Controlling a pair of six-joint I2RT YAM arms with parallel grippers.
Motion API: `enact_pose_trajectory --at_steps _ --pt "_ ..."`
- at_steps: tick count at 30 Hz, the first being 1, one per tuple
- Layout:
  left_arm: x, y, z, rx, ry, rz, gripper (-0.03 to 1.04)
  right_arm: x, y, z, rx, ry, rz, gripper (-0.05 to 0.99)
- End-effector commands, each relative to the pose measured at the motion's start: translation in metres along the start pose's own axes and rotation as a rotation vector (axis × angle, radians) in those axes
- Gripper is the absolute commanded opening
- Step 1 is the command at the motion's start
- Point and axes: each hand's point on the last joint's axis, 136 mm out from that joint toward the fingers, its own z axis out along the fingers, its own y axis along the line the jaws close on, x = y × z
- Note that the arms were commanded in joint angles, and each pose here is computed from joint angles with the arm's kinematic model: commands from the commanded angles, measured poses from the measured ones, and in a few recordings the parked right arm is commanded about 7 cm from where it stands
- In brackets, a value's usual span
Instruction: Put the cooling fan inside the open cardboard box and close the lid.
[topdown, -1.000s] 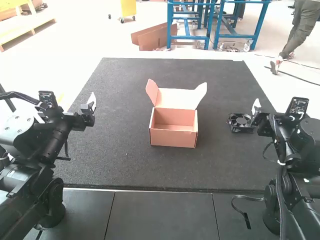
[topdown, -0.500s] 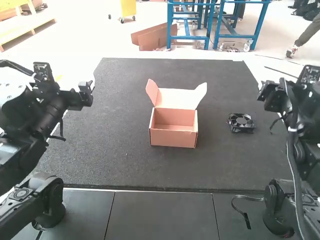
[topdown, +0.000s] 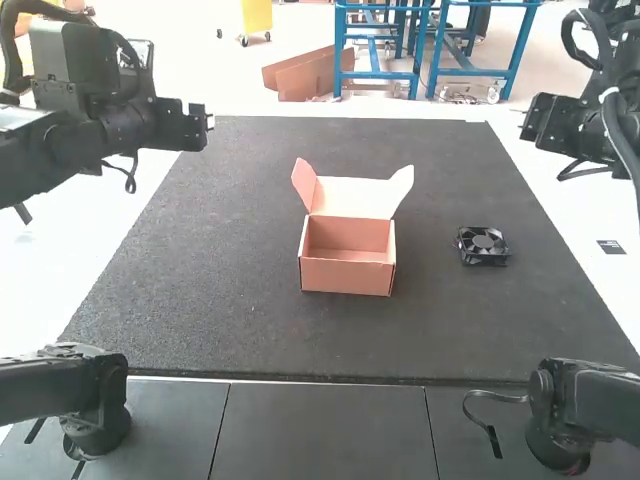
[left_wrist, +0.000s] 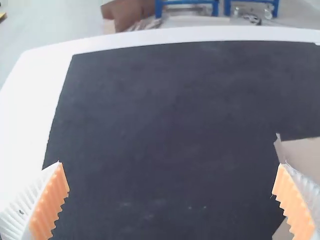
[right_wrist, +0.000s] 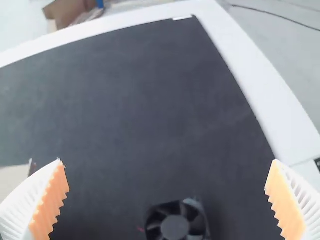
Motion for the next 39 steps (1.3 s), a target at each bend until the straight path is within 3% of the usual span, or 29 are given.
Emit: enact_pose_trajectory --at_steps 1,6,9,14,22,34,39 --pt "-0.039 -0.005 -0.011 0.034 -0.079 0.002 0.97 -0.021 0.003 -0.002 -0.001 -0.011 -0.019 0.89" --pt "-0.022 -0.011 -0.003 0.052 0.019 0.018 0.97 0.011 0.003 0.017 0.014 0.245 -0.057 0.88" --pt "-0.009 -0.029 -0.006 0.123 0.085 0.038 0.97 0.014 -0.001 0.022 0.030 0.321 -0.061 0.90" --pt "0.003 -0.043 -0.014 0.161 0.154 0.056 0.97 0.024 -0.015 0.038 0.077 0.419 -0.037 0.91" --pt "0.004 -0.002 -0.005 -0.035 0.162 0.047 0.97 0.047 -0.052 0.059 0.140 0.532 -0.069 0.91" --pt "0.032 0.064 0.013 -0.221 0.280 -0.008 0.97 0.089 -0.091 0.105 0.135 0.714 -0.167 0.90" --pt "0.037 0.074 0.015 -0.245 0.290 -0.022 0.97 0.104 -0.084 0.119 0.083 0.755 -0.154 0.90"
